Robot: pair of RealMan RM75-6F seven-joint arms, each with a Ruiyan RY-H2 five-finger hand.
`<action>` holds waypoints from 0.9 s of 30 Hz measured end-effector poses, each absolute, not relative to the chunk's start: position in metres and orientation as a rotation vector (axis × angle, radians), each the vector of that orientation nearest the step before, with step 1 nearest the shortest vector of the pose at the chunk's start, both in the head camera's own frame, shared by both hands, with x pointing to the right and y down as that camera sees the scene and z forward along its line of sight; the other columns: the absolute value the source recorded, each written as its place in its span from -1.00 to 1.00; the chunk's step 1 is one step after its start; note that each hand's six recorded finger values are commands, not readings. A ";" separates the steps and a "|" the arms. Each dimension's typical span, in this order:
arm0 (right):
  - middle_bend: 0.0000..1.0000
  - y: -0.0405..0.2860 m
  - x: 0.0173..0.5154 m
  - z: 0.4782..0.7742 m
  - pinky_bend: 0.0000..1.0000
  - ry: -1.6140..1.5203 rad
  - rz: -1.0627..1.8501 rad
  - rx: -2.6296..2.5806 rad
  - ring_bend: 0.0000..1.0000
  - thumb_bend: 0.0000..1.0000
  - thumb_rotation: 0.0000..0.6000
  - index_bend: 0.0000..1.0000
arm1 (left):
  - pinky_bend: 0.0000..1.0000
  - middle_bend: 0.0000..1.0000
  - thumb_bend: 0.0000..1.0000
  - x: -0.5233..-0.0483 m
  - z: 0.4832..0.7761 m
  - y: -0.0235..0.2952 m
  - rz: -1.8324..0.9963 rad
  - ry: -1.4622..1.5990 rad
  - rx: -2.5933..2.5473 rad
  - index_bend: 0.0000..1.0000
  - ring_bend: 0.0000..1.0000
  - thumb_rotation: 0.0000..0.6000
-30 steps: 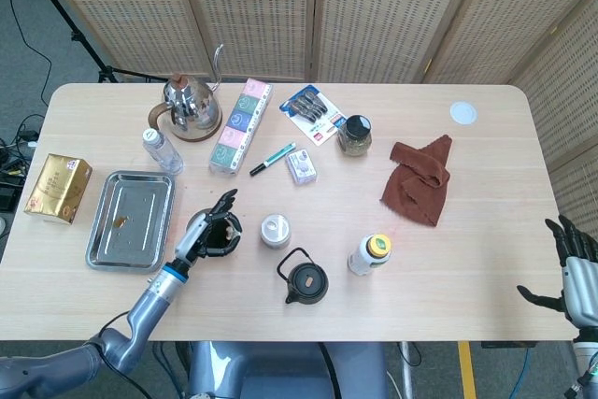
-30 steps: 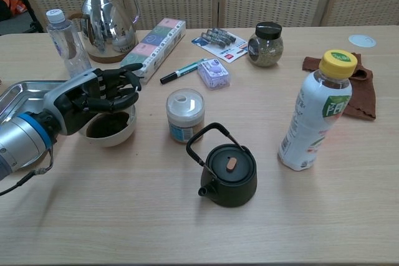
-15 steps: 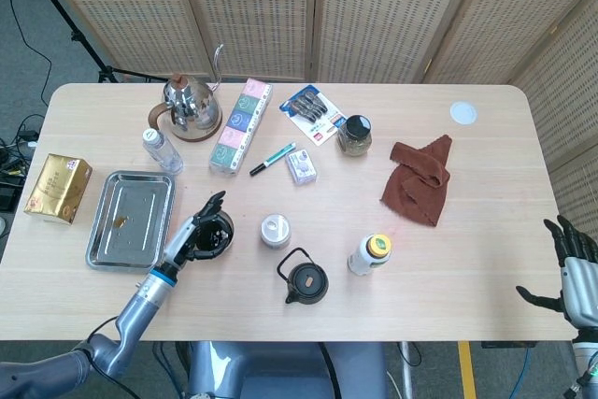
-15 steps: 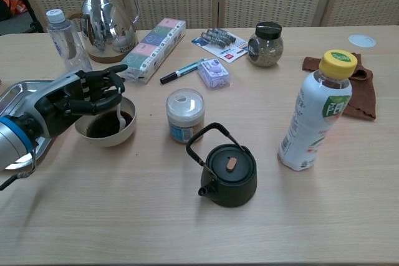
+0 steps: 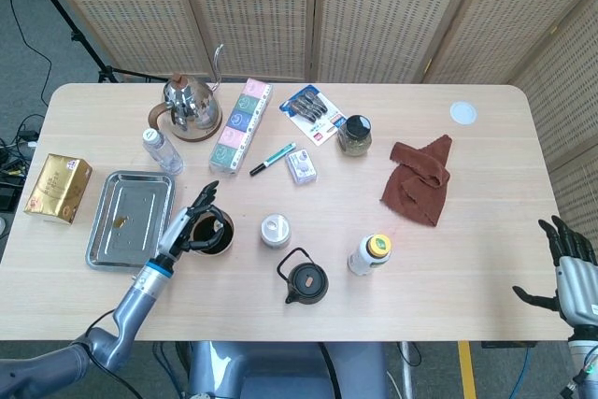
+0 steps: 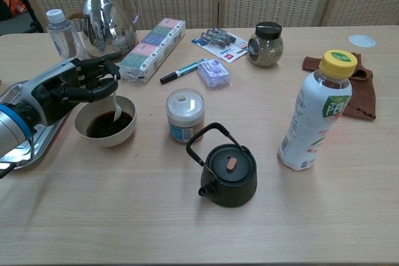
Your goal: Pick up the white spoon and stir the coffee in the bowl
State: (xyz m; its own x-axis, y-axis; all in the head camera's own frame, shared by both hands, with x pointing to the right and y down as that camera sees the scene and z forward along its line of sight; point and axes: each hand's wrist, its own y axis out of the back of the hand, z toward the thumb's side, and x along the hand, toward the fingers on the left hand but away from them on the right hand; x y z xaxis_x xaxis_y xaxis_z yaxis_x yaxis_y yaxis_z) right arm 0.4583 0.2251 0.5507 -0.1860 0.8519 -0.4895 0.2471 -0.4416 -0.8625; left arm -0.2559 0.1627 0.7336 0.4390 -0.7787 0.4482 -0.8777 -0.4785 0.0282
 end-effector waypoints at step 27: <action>-1.00 0.225 0.457 0.550 -1.00 -1.277 1.659 -1.615 -1.00 -1.00 1.00 -1.00 | -1.00 -1.00 -0.12 -0.252 0.730 0.179 0.497 -1.363 2.410 0.33 -1.00 1.00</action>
State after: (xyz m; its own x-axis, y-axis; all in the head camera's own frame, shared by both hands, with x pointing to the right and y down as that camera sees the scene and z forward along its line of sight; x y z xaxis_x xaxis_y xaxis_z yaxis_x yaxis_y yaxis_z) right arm 0.4566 0.2246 0.5495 -0.1782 0.8534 -0.4899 0.2553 -0.4407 -0.8606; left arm -0.2517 0.1790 0.7298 0.4822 -0.7511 0.4509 -0.8651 -0.4894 0.1100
